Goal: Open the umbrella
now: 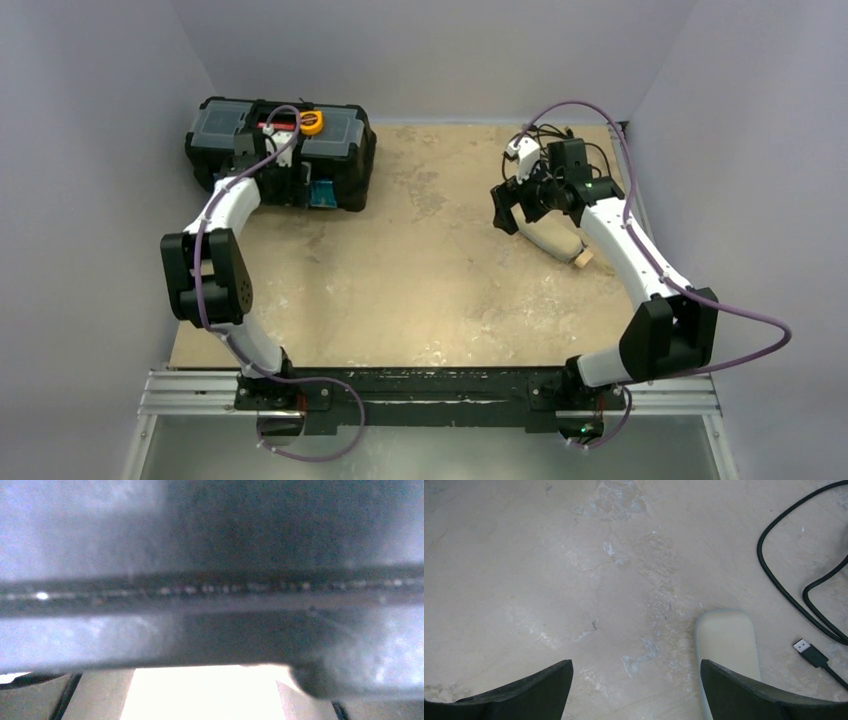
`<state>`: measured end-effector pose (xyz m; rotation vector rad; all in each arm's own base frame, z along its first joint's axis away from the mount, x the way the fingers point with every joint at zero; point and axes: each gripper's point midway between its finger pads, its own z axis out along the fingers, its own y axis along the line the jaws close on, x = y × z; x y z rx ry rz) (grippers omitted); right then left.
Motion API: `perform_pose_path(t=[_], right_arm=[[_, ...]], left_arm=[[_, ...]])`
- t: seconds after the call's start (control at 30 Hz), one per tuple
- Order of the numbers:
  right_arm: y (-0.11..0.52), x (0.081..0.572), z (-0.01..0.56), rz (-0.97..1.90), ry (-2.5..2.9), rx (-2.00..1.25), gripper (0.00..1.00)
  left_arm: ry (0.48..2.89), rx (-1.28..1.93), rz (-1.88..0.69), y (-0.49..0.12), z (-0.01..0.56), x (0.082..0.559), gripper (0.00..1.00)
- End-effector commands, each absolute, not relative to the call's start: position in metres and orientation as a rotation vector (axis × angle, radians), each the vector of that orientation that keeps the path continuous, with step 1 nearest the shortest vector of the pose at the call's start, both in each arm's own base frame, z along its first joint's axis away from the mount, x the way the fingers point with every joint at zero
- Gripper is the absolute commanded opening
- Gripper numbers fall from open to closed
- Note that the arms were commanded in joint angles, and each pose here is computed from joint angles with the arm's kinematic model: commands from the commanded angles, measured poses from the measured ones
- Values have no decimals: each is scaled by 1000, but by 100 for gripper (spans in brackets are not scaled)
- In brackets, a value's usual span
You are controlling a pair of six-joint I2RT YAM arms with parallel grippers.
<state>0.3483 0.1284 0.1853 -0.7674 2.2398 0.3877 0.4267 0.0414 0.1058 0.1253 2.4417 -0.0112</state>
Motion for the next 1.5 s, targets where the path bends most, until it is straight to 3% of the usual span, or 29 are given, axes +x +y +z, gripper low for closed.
perform_pose_path(t=[0.0,0.27,0.43,0.7,0.9,1.07,1.27,1.47], right_arm=[[113,347,183,325,2275,-801,98],[83,335,162,193,2378,-834,99],[52,332,141,16,2460,-826,98],[13,336,102,-239,2536,-800,95],[1,340,73,-164,2651,-847,93],[-14,364,83,-195,2609,-848,93],[-12,379,108,-164,2548,-917,94],[-6,362,70,58,2636,-1212,94]], left_arm=[[2159,184,121,65,164,516,100],[2124,274,167,81,168,587,100],[2099,319,43,66,180,596,100],[1857,471,-143,9,250,512,100],[1832,588,-287,-31,254,426,100],[1819,654,-302,-53,250,370,100],[1818,707,-302,-67,242,329,100],[1835,717,-306,-70,241,317,100]])
